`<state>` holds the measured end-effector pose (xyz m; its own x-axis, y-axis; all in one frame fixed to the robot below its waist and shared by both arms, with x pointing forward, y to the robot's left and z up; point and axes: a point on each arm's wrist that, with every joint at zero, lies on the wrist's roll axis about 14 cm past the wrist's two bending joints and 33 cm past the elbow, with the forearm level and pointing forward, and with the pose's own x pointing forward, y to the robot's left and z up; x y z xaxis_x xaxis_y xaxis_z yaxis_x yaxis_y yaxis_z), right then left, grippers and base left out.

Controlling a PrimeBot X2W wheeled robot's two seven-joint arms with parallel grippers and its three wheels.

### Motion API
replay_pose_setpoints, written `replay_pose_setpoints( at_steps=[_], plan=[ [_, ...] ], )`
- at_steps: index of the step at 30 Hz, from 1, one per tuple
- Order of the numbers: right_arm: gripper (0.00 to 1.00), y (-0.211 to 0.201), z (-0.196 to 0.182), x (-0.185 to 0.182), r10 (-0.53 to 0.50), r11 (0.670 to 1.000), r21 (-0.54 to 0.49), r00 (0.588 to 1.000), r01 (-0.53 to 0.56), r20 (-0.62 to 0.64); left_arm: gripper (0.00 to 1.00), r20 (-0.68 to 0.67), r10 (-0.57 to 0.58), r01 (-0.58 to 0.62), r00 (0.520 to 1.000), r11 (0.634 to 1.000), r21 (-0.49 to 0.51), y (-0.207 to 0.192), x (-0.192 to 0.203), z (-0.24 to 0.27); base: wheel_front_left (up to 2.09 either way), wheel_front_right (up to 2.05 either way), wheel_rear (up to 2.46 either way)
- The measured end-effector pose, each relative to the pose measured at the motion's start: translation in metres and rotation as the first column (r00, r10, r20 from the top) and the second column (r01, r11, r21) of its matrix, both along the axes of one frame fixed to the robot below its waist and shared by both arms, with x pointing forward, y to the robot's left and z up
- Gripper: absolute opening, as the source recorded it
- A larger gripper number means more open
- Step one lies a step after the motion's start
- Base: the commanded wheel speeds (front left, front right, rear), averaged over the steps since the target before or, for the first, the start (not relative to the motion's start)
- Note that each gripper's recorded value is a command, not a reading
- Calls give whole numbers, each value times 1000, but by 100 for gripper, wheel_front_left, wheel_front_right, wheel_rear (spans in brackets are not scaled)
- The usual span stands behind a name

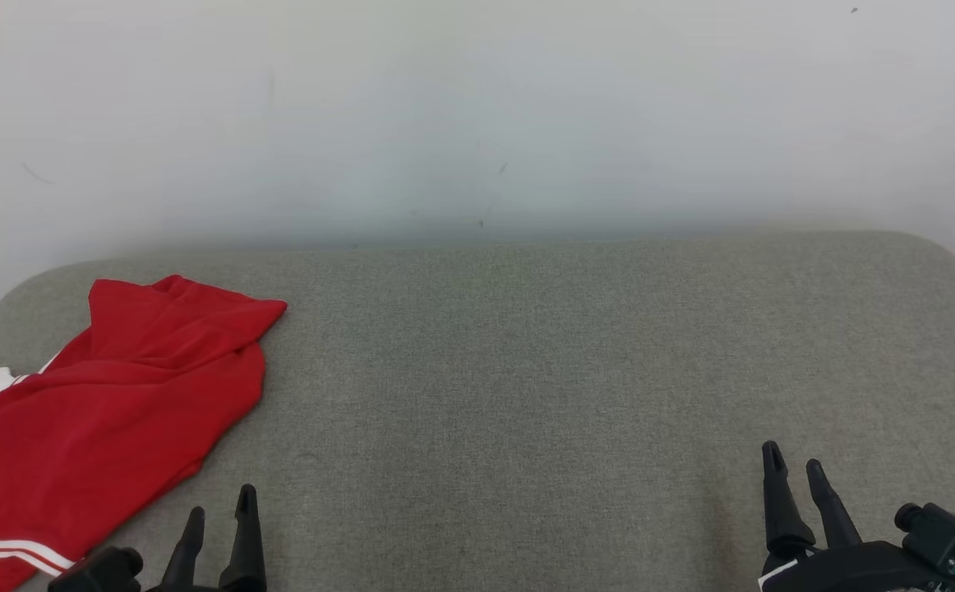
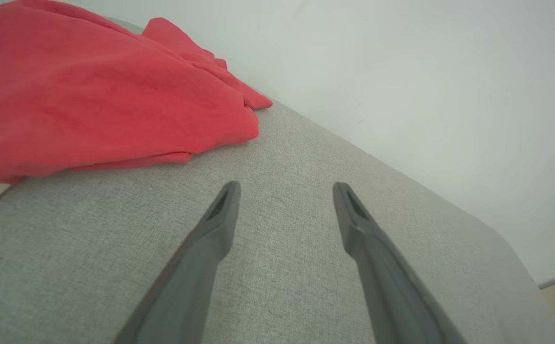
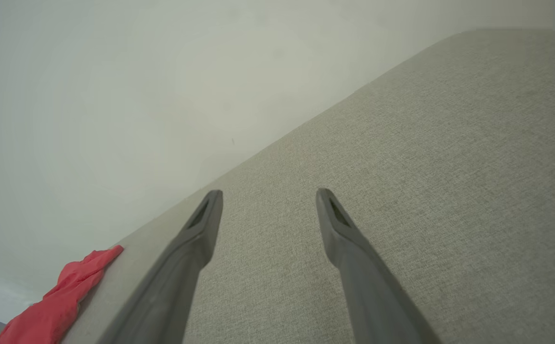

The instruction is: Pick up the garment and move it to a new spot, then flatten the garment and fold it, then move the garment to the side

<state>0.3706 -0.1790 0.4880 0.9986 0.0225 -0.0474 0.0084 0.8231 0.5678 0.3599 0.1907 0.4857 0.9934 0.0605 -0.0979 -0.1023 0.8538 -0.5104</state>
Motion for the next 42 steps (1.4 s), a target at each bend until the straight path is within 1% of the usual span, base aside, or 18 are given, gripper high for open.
replay_pose_setpoints(
  at_steps=[3,7,15,20,26,30,33,34,42],
  plan=[
    [100,2,0,0,9,999,-38,1000,-9,2,100,5,6,-6,1000,999,49,2,-1,2,0,0,0],
    [100,4,0,0,22,996,-88,1000,-22,2,100,27,12,-15,1000,996,89,3,0,9,0,0,0],
    [100,5,-3,0,40,983,-179,999,-41,-9,100,59,0,-12,998,980,196,2,-2,17,0,0,0],
    [100,7,-2,-1,50,972,-231,999,-51,-7,100,68,-6,-9,998,973,230,1,-4,18,0,0,0],
    [100,9,-3,-1,63,955,-289,998,-63,-9,100,82,-12,-11,997,959,282,0,-5,21,0,0,0],
    [100,11,-2,-2,74,939,-337,997,-72,-6,100,92,-15,-15,996,947,320,0,-6,22,0,0,0],
    [100,11,-3,-2,79,932,-354,997,-77,-8,100,98,-16,-17,995,943,331,0,-7,23,0,0,0],
    [100,13,-4,-2,87,924,-373,996,-84,-11,100,101,-16,-19,995,941,338,0,-7,23,0,0,0],
    [100,16,-4,-4,106,894,-437,994,-100,-12,100,112,-28,-15,993,931,366,-2,-10,23,0,0,0]
  ],
)
